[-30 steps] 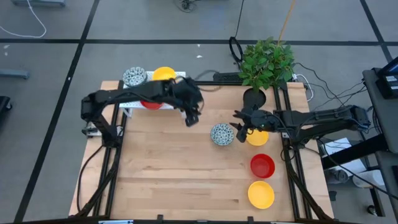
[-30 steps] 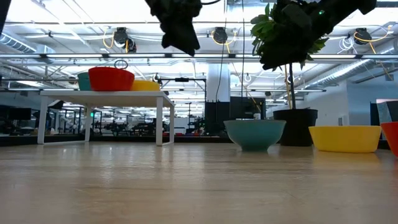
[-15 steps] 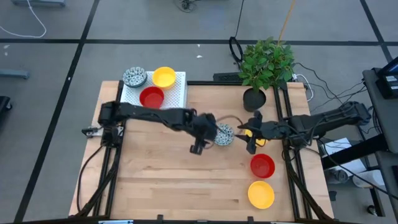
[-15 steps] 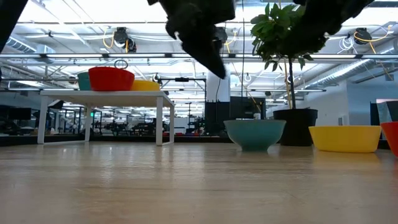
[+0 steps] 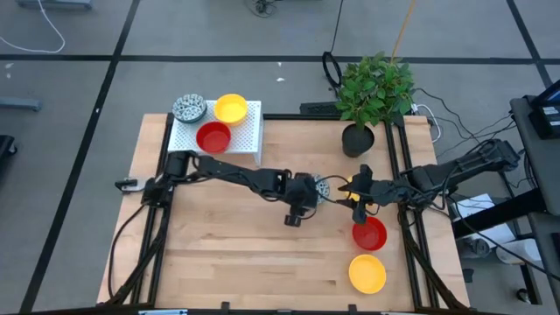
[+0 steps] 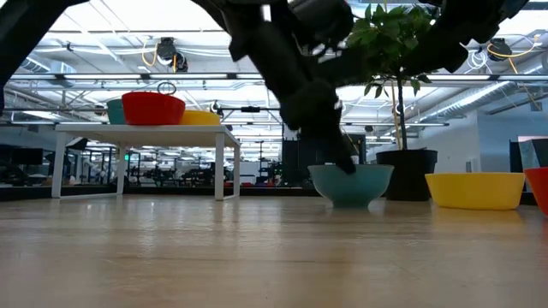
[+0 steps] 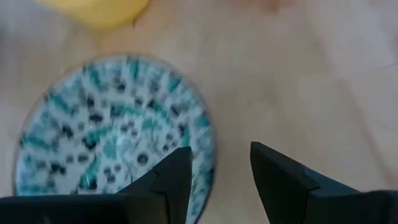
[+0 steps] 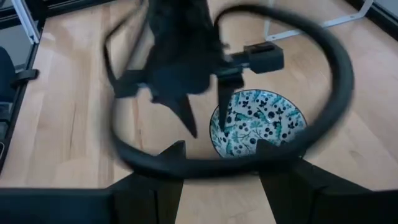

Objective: Pick & Place Mini bowls
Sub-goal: Stack the blue patterned bowl on top of the blue patterned bowl on the shelf

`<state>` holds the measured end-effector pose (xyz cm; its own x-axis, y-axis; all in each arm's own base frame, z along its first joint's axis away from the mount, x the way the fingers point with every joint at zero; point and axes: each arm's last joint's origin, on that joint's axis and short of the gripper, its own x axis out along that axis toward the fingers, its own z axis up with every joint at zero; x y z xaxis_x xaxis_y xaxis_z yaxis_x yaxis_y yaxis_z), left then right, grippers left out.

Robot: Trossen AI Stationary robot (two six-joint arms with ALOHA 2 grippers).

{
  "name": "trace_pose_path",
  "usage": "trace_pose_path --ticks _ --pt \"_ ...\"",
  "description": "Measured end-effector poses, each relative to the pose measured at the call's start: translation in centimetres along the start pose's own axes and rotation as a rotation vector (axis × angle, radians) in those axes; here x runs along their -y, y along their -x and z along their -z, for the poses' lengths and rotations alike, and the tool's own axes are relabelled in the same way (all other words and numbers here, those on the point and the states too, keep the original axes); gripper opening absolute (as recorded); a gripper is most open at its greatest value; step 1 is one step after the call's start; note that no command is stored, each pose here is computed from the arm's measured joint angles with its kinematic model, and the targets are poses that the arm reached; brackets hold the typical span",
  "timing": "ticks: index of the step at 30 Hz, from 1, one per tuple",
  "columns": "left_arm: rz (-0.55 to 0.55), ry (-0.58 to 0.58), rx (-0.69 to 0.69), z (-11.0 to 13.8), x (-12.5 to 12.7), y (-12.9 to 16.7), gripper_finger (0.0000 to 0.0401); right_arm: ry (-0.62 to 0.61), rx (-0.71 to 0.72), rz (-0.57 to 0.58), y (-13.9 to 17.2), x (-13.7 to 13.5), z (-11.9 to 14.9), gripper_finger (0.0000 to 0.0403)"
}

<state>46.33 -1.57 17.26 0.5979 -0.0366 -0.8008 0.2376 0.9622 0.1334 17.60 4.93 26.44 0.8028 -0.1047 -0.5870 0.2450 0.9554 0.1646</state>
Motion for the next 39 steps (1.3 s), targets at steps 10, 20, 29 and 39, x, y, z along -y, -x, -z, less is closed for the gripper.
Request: trace_pose_path --ticks 10,20,29,39 --pt "-0.160 0.135 -0.061 0.9 -0.7 -1.3 0.0104 -0.003 0.004 0.001 0.0 0.0 0.0 0.0187" --pt "-0.212 0.229 -0.050 0.8 -1.3 -0.9 0.0022 -0.003 0.003 0.001 0.0 0.0 0.0 0.0187" --pt "-0.172 0.217 0.006 -0.2 -0.8 0.4 0.0013 0.004 0.003 0.001 0.0 0.0 0.0 0.0187" --pt "-0.257 0.212 0.094 -2.2 -1.1 5.6 0.0011 0.004 0.003 0.002 0.0 0.0 0.0 0.0187"
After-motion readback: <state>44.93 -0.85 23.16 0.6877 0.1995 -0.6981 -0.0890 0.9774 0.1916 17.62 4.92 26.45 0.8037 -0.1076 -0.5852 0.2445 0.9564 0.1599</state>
